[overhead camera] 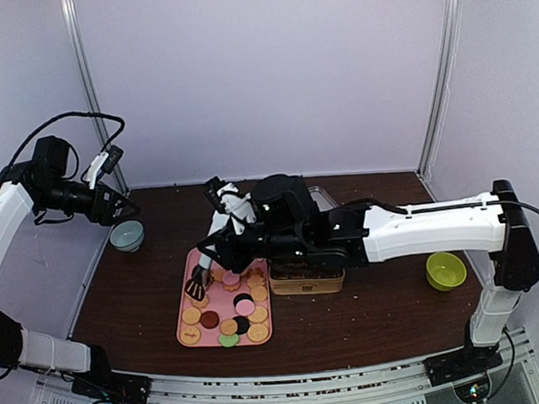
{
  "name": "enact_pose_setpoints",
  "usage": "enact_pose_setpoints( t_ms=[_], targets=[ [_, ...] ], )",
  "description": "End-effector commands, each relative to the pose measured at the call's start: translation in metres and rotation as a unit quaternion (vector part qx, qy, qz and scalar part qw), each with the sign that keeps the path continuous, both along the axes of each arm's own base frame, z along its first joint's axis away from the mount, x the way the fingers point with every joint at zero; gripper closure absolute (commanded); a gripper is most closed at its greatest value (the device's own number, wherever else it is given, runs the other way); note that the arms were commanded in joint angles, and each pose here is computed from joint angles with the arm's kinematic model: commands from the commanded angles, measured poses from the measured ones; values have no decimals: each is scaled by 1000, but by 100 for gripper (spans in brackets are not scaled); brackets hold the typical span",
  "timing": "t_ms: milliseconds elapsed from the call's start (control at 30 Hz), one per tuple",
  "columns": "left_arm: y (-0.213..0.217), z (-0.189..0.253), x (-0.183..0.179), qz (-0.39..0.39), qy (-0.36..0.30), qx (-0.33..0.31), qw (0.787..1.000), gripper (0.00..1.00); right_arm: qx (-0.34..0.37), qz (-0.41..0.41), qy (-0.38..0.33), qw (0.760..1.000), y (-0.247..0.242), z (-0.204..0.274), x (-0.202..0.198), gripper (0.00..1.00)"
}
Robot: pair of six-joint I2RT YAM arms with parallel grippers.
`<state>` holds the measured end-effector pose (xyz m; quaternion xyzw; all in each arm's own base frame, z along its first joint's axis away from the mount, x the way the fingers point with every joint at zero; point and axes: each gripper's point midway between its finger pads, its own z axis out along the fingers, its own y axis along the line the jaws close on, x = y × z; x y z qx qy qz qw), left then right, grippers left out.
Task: Pack the cookies
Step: Pick up the fake cookies from the plate.
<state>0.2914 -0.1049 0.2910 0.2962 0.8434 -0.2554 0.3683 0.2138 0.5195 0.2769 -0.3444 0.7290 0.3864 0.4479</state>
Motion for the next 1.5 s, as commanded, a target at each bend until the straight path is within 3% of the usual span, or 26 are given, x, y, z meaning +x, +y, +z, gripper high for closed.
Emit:
enact_pose_setpoints(
  t_ms=[0, 467, 867, 1467],
  targets=[
    [5, -6, -4, -1, -11, 20, 1000, 22, -26, -25, -42, 998, 19, 2, 5, 63],
    [1, -22, -14, -14, 7, 12, 1000, 23, -82, -79, -73, 991, 46, -45, 27, 63],
    [-4, -23, -17, -28, 10, -2, 1000, 23, -68, -120, -72, 988, 53, -60, 39, 61],
    [-8, -21, -20, -40, 13, -14, 999, 23, -37, -109, -64, 991, 62, -59, 30, 58]
  ],
)
